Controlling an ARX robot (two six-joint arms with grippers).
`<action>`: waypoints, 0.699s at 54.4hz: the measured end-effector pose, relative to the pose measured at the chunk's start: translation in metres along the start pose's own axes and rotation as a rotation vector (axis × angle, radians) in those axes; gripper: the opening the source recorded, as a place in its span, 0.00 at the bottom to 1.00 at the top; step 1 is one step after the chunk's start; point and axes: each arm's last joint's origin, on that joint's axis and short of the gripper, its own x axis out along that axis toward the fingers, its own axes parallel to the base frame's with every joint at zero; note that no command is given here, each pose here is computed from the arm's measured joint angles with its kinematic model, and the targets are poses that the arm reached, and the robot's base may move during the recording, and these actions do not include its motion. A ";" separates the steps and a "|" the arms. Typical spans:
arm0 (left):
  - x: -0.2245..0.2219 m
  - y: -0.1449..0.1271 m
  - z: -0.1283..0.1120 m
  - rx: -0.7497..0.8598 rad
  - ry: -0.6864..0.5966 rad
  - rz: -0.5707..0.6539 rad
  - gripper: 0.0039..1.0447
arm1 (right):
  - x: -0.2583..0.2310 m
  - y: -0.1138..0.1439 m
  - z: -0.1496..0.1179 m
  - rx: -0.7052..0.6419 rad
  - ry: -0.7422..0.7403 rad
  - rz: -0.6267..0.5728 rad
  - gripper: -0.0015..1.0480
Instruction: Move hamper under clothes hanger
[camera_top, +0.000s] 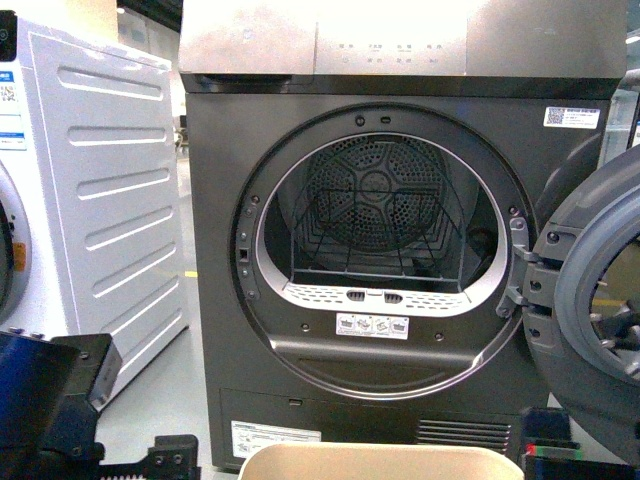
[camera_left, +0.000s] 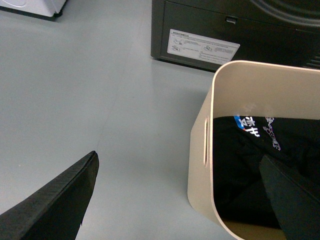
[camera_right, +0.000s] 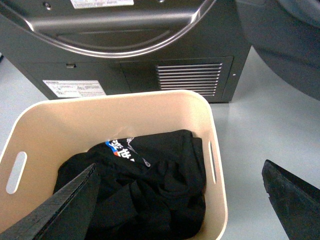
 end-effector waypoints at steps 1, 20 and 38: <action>0.004 -0.003 -0.002 0.005 0.006 -0.003 0.94 | 0.006 0.002 -0.002 -0.010 0.015 0.004 0.92; 0.043 -0.023 -0.032 0.021 0.109 -0.016 0.94 | 0.062 0.016 -0.025 -0.199 0.257 0.163 0.92; 0.058 -0.031 -0.035 0.017 0.121 -0.040 0.94 | 0.095 0.007 -0.037 -0.245 0.341 0.136 0.92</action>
